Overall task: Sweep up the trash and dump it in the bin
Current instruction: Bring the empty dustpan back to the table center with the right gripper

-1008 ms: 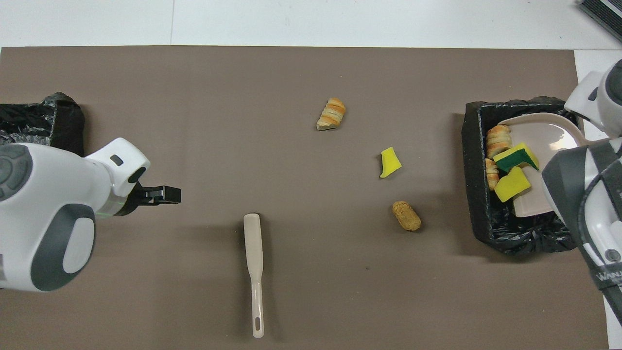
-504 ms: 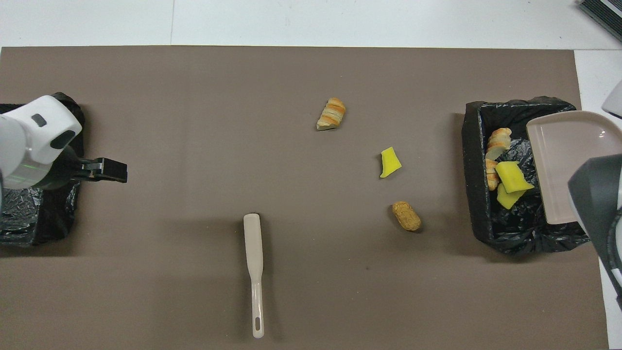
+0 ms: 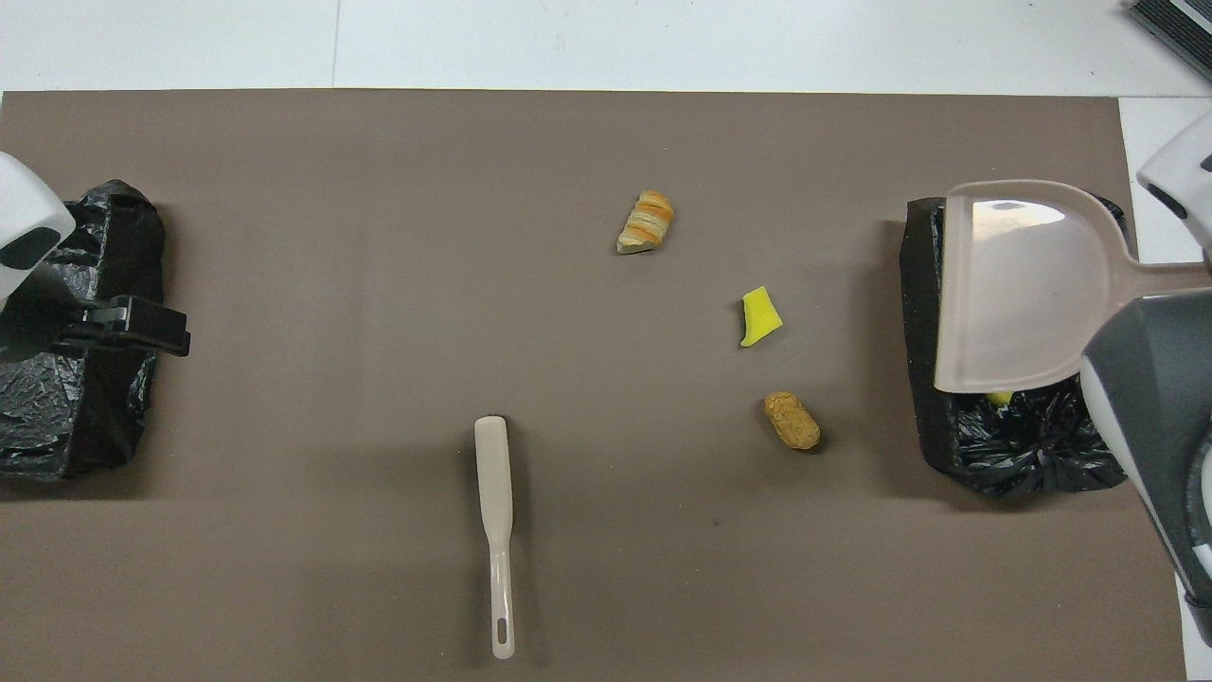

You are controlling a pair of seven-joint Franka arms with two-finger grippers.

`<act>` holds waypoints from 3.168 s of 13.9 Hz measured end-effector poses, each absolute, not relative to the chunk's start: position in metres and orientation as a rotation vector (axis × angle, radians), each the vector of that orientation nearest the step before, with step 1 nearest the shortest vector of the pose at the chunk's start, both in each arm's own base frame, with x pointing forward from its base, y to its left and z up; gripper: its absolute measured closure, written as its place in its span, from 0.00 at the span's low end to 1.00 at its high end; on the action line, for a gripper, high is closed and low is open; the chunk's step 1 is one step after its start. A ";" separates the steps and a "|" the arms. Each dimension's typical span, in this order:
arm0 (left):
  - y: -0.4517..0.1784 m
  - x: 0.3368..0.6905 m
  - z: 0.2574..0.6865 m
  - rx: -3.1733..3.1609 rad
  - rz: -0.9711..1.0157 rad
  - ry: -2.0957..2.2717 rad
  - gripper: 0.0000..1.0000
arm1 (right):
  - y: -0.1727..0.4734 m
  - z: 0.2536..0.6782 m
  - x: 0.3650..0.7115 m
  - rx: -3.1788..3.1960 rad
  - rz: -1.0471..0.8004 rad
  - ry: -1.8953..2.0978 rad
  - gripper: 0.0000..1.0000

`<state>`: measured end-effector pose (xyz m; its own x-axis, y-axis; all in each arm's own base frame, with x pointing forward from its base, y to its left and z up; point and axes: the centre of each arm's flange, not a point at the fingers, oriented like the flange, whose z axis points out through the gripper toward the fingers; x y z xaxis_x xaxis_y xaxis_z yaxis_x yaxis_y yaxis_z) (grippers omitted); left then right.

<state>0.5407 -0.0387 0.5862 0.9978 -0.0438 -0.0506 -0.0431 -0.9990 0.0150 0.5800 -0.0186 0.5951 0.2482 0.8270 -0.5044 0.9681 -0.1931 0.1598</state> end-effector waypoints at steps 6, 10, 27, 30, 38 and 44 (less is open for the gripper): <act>-0.037 0.541 0.588 3.126 -0.075 -0.064 0.00 | 0.121 0.573 0.584 2.530 -0.110 1.221 0.69; -0.037 0.541 0.588 3.126 -0.075 -0.064 0.00 | 0.217 0.526 0.601 2.784 0.015 0.772 0.69; -0.034 0.553 0.590 3.106 0.083 -0.314 0.00 | 0.510 0.364 0.564 3.168 0.095 0.000 0.69; -0.036 0.553 0.589 3.105 0.080 -0.331 0.00 | 0.511 0.365 0.564 3.174 0.089 -0.004 0.69; -0.046 0.555 0.582 3.097 0.093 -0.343 0.00 | 0.417 0.468 0.616 3.198 0.257 -0.236 0.03; -0.163 0.574 0.510 3.082 0.109 -0.330 0.00 | 0.258 0.546 0.618 3.089 0.252 -0.346 0.00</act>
